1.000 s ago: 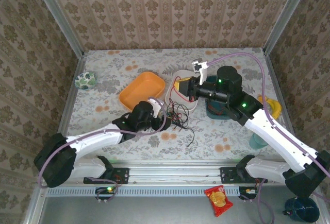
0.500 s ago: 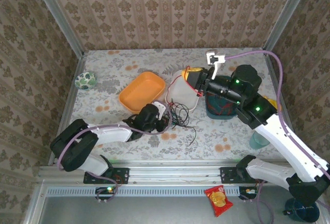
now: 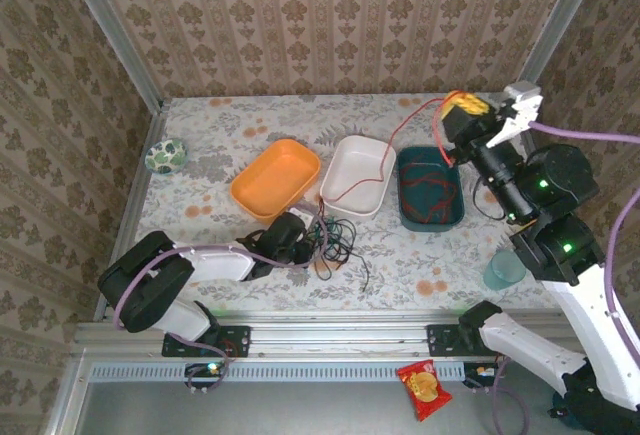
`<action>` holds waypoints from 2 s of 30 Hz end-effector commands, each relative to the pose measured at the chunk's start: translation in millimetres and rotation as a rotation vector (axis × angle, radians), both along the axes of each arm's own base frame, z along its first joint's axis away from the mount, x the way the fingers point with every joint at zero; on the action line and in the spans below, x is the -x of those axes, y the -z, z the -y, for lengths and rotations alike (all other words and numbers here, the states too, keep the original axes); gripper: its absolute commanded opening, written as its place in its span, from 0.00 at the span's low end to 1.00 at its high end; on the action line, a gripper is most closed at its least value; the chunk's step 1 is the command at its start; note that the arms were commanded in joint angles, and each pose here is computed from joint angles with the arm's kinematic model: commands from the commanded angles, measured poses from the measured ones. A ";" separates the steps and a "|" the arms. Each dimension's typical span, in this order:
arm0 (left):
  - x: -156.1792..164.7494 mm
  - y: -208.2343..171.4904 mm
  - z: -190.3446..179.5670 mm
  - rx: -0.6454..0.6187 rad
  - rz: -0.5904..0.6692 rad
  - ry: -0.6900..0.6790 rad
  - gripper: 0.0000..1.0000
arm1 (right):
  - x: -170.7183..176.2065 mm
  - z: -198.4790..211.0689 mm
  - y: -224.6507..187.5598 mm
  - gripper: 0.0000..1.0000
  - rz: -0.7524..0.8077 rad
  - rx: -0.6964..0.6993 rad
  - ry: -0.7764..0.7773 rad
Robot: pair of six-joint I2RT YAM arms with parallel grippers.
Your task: Untangle the cables
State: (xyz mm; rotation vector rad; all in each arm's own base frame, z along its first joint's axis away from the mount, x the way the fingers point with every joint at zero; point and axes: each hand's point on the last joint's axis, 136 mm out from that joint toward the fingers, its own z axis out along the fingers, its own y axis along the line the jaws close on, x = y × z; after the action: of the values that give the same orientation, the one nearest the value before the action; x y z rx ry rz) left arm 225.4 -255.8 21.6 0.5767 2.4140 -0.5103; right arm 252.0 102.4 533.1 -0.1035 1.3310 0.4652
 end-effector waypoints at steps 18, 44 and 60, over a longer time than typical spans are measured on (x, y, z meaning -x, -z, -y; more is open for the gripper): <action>-7.5 3.3 -23.8 -0.112 0.006 -0.105 0.00 | -33.5 56.5 12.7 0.00 -0.049 0.089 0.284; -8.0 0.5 -16.6 -0.116 0.005 -0.085 0.00 | -51.1 118.2 69.6 0.00 -0.172 0.293 0.678; -9.1 2.9 -11.0 -0.108 0.000 -0.083 0.00 | -23.2 94.3 -27.5 0.00 0.061 0.327 0.545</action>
State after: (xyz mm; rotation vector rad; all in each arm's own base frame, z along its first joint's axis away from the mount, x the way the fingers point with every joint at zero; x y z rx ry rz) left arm 233.8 -243.8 21.1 0.5085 2.4522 -0.3703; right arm 266.2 -10.7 565.2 0.0682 1.2645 -0.2909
